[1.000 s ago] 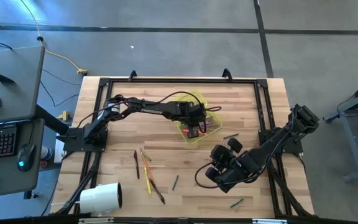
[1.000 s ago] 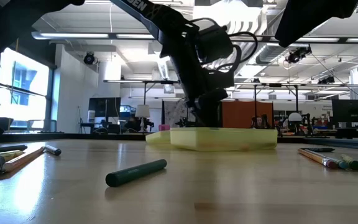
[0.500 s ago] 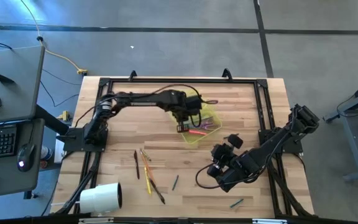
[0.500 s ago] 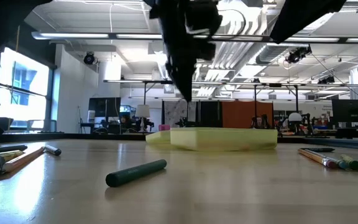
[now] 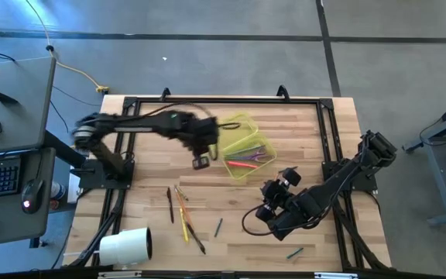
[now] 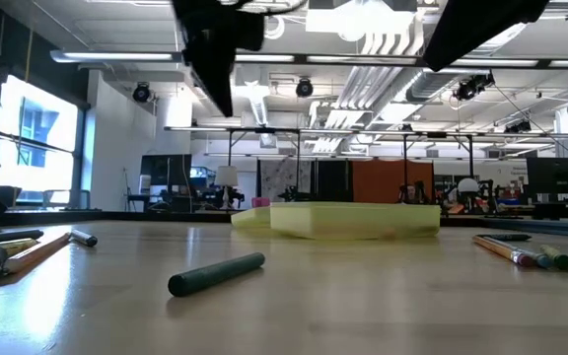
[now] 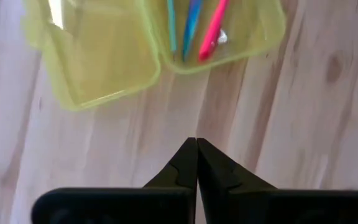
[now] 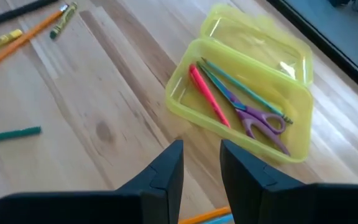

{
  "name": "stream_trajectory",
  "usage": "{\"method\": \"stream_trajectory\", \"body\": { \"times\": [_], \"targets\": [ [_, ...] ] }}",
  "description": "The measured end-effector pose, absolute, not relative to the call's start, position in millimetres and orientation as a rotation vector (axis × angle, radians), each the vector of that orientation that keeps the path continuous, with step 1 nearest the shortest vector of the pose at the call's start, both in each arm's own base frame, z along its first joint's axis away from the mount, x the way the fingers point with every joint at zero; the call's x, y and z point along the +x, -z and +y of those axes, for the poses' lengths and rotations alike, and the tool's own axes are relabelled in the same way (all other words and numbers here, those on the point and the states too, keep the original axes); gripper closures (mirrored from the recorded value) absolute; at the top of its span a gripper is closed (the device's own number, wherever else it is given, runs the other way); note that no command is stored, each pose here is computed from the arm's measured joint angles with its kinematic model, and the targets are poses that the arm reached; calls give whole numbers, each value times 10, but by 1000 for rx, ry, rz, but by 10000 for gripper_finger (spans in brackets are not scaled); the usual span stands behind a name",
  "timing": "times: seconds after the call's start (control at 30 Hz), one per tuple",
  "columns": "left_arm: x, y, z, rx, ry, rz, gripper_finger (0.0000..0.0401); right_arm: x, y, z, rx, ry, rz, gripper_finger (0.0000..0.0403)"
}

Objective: Pick & place school supplies into a supply box
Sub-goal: Put the blue crayon into the supply box

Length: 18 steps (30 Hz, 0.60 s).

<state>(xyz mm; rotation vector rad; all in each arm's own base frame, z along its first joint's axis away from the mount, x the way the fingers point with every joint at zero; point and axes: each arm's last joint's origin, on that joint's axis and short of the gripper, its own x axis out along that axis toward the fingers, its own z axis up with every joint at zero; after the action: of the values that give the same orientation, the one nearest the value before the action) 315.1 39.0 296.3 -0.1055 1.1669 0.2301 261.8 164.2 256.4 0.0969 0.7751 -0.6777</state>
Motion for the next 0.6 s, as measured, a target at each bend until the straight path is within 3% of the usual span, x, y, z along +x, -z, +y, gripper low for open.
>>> {"method": "stream_trajectory", "body": {
  "times": [0.37,0.6],
  "targets": [
    [2489,-2271,75,-76,-156,626,350,2667,-2566,1558,-92,625,840,313],
    [2421,-2161,84,-107,-184,505,351,2731,-2576,1434,-230,633,855,321]
  ]
}}
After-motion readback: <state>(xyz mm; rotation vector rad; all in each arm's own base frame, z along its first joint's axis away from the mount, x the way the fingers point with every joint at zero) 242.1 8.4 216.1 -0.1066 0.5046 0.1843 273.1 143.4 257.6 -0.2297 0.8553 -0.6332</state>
